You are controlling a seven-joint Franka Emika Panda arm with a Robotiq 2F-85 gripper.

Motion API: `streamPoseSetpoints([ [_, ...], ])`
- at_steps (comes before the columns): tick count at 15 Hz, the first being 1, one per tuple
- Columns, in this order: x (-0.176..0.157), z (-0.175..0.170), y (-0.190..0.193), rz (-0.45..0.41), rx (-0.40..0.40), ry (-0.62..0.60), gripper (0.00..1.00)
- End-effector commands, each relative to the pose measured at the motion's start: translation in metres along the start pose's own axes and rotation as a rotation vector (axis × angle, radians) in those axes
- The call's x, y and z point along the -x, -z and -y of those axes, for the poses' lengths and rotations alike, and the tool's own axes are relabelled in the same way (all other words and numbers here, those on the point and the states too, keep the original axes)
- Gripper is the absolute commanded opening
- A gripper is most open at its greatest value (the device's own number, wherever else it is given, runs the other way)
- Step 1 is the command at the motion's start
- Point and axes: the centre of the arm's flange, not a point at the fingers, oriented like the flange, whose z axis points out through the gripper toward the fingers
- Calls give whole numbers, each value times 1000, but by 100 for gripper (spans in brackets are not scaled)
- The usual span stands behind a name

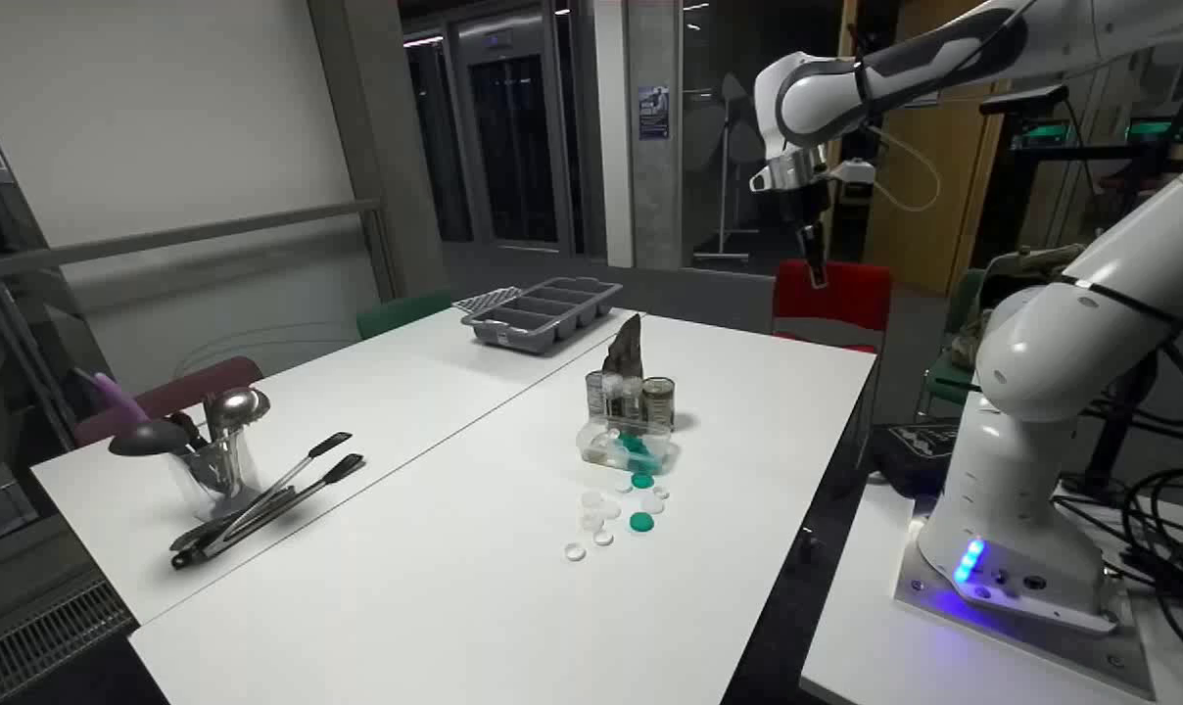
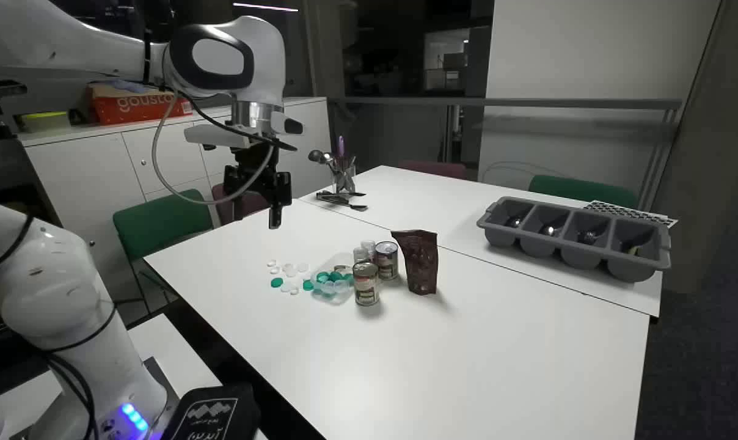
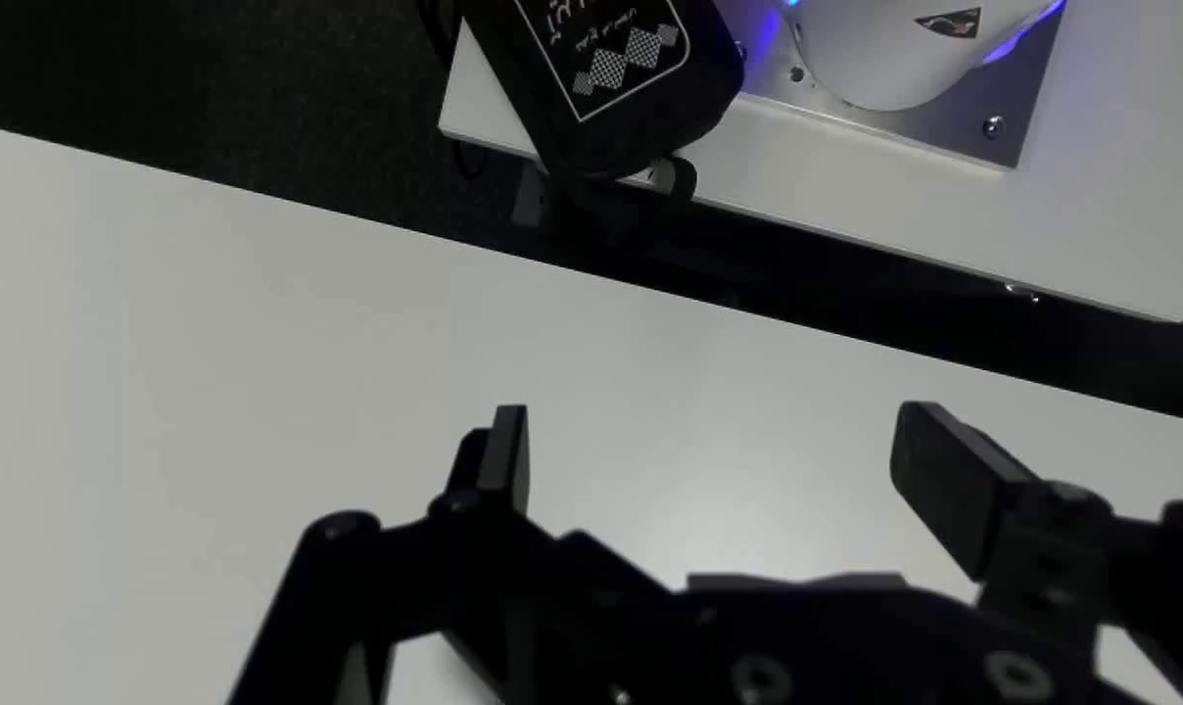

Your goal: Pick up one white object from the table and put it in the bowl

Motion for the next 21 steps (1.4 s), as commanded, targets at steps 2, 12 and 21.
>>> streamPoseSetpoints([
  [2,-9,4,2,3,45,16,100],
  [12,-155,128,31,75,411,431,100],
  [21,-160,155,28,83,429,509,100],
])
